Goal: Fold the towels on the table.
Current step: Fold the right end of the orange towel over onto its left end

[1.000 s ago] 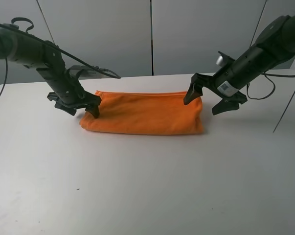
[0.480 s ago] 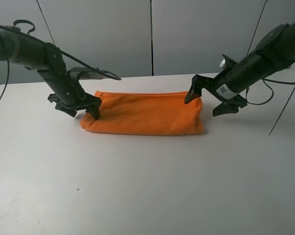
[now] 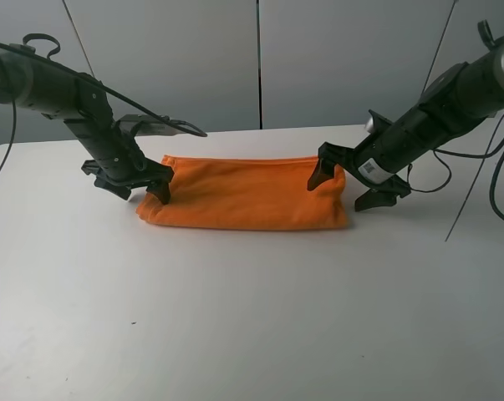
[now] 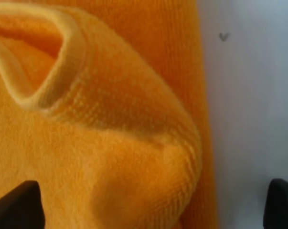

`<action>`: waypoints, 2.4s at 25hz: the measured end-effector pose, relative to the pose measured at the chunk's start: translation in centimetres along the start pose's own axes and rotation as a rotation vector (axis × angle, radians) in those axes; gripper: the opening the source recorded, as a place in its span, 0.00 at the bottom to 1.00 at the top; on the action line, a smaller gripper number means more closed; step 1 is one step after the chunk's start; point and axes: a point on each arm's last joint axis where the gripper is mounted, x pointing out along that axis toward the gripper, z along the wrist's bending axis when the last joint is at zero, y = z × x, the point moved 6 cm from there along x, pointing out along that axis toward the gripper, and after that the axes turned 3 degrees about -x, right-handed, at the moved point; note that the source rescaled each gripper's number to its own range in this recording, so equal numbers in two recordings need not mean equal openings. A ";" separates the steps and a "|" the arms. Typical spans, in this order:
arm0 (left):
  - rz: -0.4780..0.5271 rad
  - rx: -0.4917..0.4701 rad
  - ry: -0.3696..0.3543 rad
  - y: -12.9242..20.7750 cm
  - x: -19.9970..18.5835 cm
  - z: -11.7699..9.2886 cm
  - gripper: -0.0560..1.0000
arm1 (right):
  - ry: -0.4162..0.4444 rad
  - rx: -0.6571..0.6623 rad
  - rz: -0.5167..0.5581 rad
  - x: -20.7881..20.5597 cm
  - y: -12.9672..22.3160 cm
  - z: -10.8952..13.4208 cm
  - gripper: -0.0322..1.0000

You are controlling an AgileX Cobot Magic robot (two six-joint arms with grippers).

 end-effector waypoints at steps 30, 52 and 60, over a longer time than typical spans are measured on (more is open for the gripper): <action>0.010 0.001 -0.002 0.1 0.0 0.0 0.98 | -0.033 -0.057 -0.055 1.7 0.1 2.8 1.00; 0.019 0.001 -0.002 0.3 0.0 0.0 0.98 | -0.108 -0.062 -0.054 2.7 -0.1 3.6 1.00; 0.025 0.003 -0.002 0.4 0.0 0.0 0.98 | -0.113 -0.055 -0.039 2.9 0.1 3.6 0.91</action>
